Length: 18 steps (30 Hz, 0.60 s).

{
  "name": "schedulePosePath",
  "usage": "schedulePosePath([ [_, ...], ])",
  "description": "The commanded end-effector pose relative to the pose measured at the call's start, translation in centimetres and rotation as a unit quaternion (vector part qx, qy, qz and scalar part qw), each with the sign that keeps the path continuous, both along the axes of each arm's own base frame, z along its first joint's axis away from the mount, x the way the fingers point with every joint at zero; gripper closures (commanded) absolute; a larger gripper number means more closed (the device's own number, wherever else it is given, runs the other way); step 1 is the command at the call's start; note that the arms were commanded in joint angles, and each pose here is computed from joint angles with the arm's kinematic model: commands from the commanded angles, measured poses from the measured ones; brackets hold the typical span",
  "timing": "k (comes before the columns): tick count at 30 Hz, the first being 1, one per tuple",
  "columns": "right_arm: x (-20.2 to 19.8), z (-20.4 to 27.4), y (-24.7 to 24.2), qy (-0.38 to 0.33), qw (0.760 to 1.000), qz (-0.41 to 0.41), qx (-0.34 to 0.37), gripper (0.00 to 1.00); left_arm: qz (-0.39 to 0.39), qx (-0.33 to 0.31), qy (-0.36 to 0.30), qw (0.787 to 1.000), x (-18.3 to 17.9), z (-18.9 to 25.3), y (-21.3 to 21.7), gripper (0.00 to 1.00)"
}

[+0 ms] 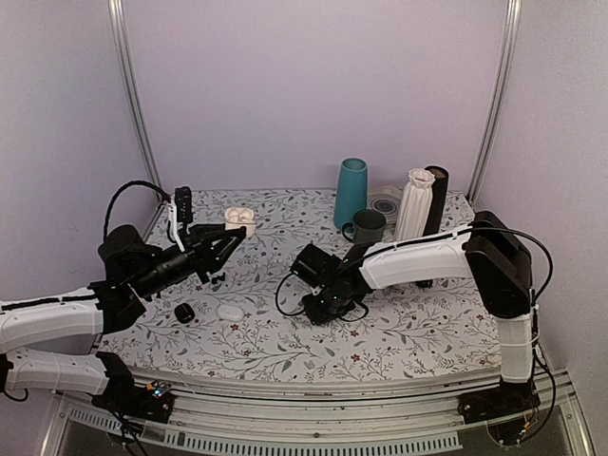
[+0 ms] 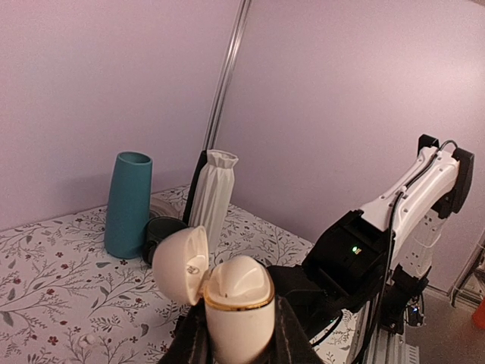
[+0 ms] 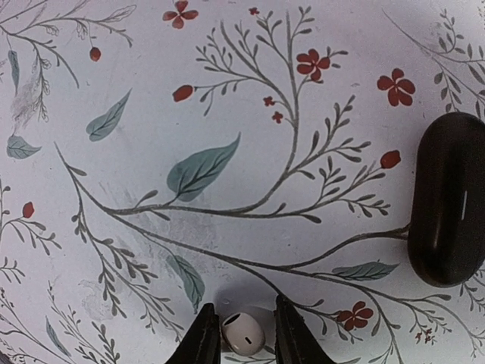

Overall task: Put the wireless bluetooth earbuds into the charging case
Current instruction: Pick up the right earbud from the center of the board.

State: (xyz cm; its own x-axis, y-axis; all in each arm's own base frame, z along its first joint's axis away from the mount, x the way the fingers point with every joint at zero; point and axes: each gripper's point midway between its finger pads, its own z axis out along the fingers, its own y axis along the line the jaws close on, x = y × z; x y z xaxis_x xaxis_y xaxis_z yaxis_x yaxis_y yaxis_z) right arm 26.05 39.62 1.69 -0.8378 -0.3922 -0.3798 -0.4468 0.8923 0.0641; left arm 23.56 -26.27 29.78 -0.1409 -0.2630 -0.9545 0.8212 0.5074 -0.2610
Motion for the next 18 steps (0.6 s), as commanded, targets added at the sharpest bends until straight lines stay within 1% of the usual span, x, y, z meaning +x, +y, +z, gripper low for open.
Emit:
schedulePosePath([
  [1,0.0,-0.9,0.3,0.007,1.000,0.004,-0.011,0.77,0.006,-0.009,-0.012,1.000,0.2,0.9,0.5,1.00],
  [3,0.0,-0.8,0.5,0.007,1.000,0.007,-0.010,0.79,0.006,-0.009,-0.011,1.000,0.2,0.9,0.4,1.00],
  [8,-0.1,-0.8,-0.3,0.003,1.000,0.006,-0.024,0.78,0.007,-0.007,-0.012,1.000,0.2,0.8,0.4,1.00],
  [14,-0.2,-0.8,-1.2,0.005,1.000,-0.002,-0.029,0.68,0.003,-0.007,-0.011,1.000,0.4,0.8,0.1,1.00],
  [18,-0.4,-0.9,-1.3,0.012,1.000,-0.009,-0.021,0.68,0.002,-0.007,-0.012,1.000,0.4,0.7,0.0,1.00],
])
